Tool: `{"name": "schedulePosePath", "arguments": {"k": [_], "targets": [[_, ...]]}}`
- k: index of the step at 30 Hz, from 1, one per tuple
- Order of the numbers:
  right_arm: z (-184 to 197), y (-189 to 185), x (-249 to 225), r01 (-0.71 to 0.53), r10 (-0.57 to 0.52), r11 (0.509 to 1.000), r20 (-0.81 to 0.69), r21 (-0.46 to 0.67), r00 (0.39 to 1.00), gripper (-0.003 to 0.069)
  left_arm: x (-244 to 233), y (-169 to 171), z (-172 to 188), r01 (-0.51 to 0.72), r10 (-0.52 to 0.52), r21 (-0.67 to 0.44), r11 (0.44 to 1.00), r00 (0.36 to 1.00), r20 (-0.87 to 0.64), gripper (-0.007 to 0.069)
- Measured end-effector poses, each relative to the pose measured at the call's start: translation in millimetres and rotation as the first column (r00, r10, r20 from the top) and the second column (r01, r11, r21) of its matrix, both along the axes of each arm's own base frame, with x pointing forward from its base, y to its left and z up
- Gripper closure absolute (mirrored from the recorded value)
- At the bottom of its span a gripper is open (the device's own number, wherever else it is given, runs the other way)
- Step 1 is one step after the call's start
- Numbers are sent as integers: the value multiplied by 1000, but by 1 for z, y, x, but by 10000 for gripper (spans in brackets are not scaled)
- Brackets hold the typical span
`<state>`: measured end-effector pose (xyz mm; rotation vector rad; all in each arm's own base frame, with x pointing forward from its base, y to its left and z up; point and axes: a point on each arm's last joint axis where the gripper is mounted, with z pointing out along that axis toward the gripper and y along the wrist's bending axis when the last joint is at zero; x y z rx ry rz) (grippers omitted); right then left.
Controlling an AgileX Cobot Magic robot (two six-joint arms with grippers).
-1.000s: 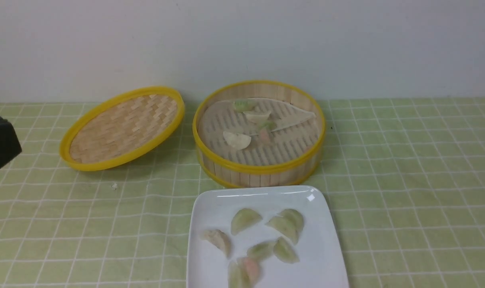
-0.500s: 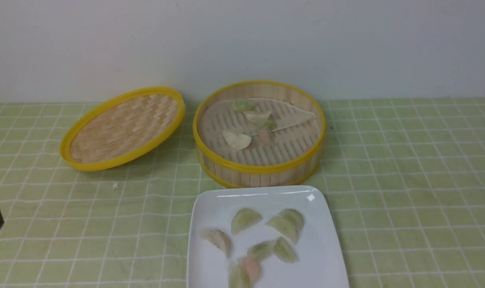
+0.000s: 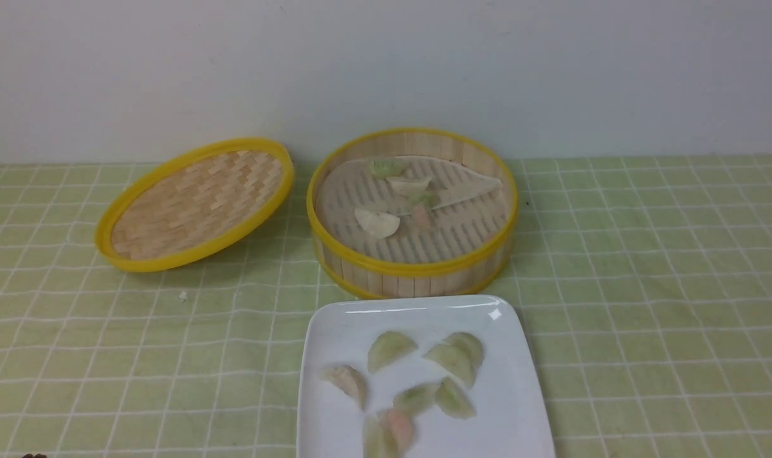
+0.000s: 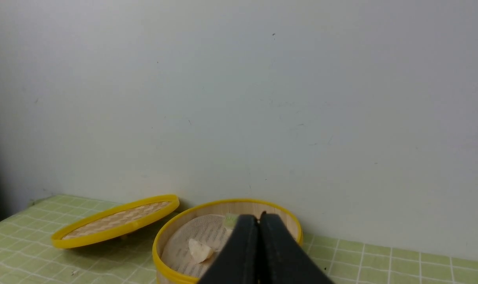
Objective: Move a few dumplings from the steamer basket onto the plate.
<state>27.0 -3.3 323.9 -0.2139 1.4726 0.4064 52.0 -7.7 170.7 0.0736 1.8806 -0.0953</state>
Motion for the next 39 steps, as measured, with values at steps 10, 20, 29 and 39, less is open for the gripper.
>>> {"name": "schedulePosePath", "arguments": {"k": [10, 20, 29, 39], "targets": [[0, 0, 0, 0, 0, 1000, 0, -1, 1000, 673, 0, 0, 0, 0, 0, 0, 1000, 1000, 0, 631], [0, 0, 0, 0, 0, 1000, 0, -1, 1000, 673, 0, 0, 0, 0, 0, 0, 1000, 1000, 0, 631], [0, 0, 0, -1, 1, 1000, -1, 1, 1000, 673, 0, 0, 0, 0, 0, 0, 1000, 1000, 0, 631], [1, 13, -7, -156, 157, 988, 17, -8, 988, 673, 0, 0, 0, 0, 0, 0, 1000, 1000, 0, 631]]}}
